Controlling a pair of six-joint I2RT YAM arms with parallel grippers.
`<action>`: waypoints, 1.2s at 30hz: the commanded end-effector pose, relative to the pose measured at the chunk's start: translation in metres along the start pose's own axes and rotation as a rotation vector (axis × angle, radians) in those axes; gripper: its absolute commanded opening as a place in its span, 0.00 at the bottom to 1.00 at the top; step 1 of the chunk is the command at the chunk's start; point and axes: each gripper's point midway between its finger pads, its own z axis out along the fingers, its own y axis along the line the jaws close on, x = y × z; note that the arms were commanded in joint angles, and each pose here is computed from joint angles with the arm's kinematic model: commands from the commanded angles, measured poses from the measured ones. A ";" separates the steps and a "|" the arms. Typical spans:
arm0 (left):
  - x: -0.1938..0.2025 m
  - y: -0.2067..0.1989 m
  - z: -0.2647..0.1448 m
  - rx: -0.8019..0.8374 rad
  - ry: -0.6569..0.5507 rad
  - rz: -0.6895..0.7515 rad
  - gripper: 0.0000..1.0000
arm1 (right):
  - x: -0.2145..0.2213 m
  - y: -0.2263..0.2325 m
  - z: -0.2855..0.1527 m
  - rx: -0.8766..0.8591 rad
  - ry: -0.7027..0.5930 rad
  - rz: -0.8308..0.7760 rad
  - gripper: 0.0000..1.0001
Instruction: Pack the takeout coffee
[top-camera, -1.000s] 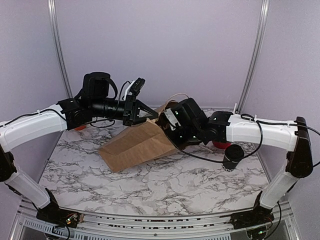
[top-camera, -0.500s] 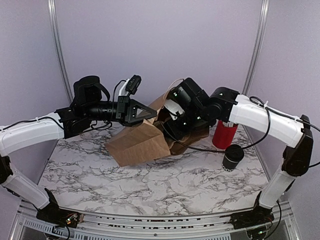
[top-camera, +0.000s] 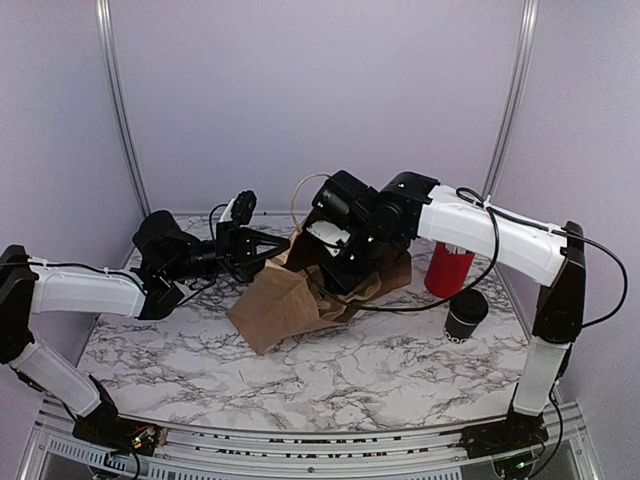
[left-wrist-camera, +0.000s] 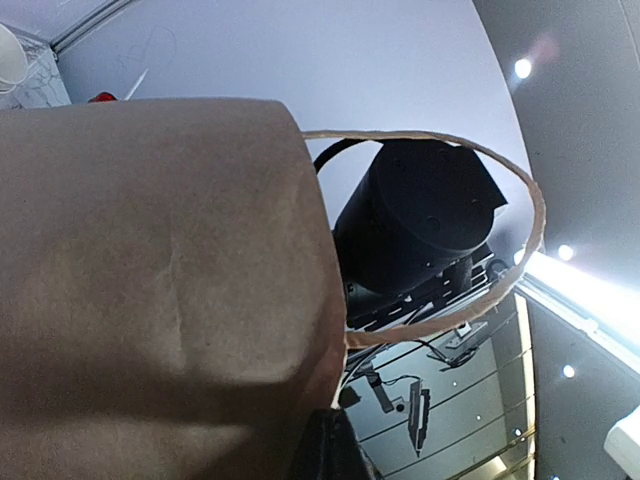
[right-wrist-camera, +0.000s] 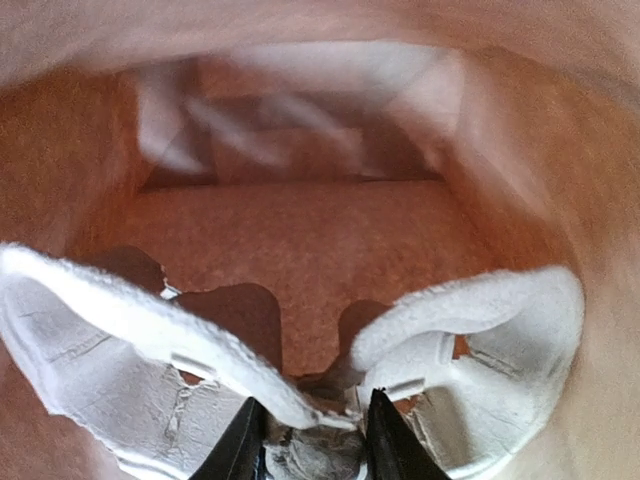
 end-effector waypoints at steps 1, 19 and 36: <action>-0.016 -0.026 -0.019 0.162 -0.075 -0.038 0.00 | -0.022 0.011 0.001 -0.027 -0.030 -0.028 0.31; -0.065 0.045 -0.111 -0.356 -0.294 0.043 0.71 | -0.048 0.019 0.029 -0.034 -0.025 -0.035 0.31; -0.035 0.222 -0.140 -0.902 -0.078 -0.152 0.53 | -0.048 0.020 0.022 -0.041 -0.027 -0.037 0.30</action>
